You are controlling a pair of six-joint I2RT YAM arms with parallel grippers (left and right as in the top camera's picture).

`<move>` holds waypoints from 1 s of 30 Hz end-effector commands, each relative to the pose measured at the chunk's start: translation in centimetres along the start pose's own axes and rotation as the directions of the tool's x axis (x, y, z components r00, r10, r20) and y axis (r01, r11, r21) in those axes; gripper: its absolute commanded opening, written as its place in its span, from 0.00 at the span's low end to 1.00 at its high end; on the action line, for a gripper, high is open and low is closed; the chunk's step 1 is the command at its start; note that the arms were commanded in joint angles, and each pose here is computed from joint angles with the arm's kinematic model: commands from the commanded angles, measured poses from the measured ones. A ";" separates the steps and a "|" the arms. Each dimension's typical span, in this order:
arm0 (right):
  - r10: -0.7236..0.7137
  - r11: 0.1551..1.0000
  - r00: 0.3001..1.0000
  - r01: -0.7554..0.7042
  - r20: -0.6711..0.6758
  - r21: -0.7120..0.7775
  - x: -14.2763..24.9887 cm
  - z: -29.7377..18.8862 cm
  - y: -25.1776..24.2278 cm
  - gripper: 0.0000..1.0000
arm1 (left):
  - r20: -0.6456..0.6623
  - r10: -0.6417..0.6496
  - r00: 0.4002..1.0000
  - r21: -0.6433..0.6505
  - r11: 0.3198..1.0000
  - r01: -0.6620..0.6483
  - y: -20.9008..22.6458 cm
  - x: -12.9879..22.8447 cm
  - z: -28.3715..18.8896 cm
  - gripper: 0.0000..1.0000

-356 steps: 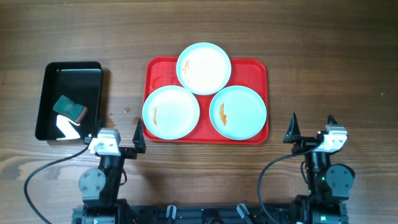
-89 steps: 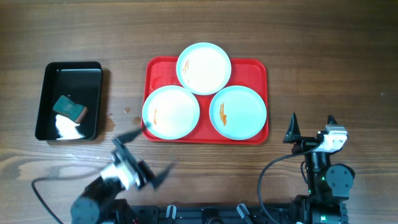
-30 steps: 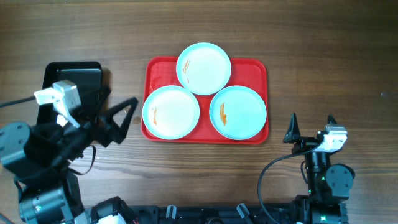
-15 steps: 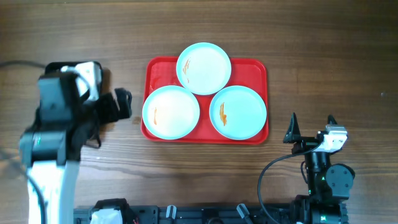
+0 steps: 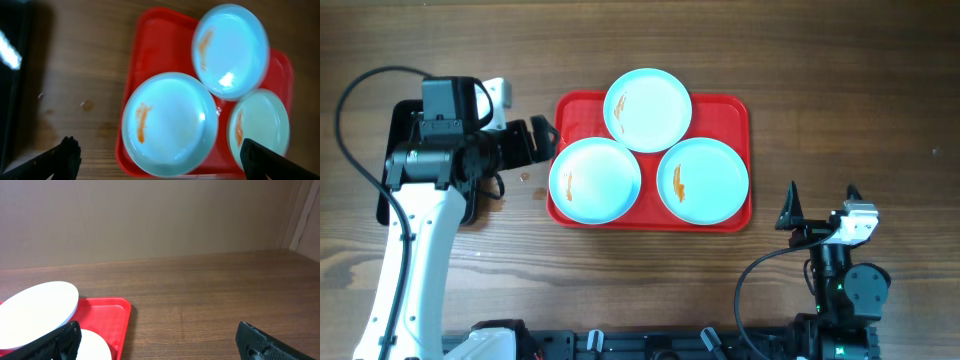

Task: Clean dirty plates on tray and stack at the side
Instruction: 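Lower the left gripper and grasp the green scrub sponge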

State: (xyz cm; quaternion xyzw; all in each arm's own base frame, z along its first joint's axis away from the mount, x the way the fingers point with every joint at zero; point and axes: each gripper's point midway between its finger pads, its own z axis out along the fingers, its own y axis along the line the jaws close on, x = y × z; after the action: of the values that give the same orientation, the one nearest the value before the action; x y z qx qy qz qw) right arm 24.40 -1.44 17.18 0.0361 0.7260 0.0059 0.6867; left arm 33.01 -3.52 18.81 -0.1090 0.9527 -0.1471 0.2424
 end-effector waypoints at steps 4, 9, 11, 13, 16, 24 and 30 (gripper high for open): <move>0.008 1.000 1.000 -0.008 0.003 -0.011 0.1 0.0 0.1 1.00 | 0.298 -0.385 0.873 -0.356 0.804 0.476 9.8 -3.2 -1.4 1.00; 0.008 1.000 1.000 -0.008 0.004 -0.011 0.1 0.0 0.2 1.00 | 0.312 -0.398 0.863 -0.393 0.772 0.499 11.7 -3.7 -0.2 0.70; 0.008 1.000 1.000 -0.008 0.003 -0.011 0.1 0.0 0.1 1.00 | 0.348 -0.401 0.848 -0.425 0.739 0.523 12.9 -4.0 -0.4 1.00; 0.008 1.000 1.000 -0.008 0.003 -0.011 0.1 0.0 0.1 1.00 | 0.380 -0.425 0.822 -0.437 0.700 0.564 14.1 -4.1 -0.5 1.00; 0.008 1.000 1.000 -0.008 0.003 -0.012 0.1 0.0 0.2 1.00 | 0.399 -0.498 0.770 -0.449 0.626 0.638 16.9 -3.6 -0.2 1.00; 0.008 1.000 1.000 -0.008 0.004 -0.011 0.1 0.0 0.2 1.00 | 0.311 -0.652 0.692 -0.439 0.547 0.713 21.3 -1.8 3.3 1.00; 0.008 1.000 1.000 -0.008 0.003 -0.011 0.1 0.0 0.1 1.00 | 0.322 -0.651 0.687 -0.407 0.560 0.721 21.9 -2.9 4.7 1.00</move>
State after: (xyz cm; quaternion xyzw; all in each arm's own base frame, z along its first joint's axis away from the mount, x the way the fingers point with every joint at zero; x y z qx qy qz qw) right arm 24.40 -1.44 17.19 0.0361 0.7259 0.0059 0.6868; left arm 33.76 16.69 8.79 -0.5351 0.8231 0.0509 0.1832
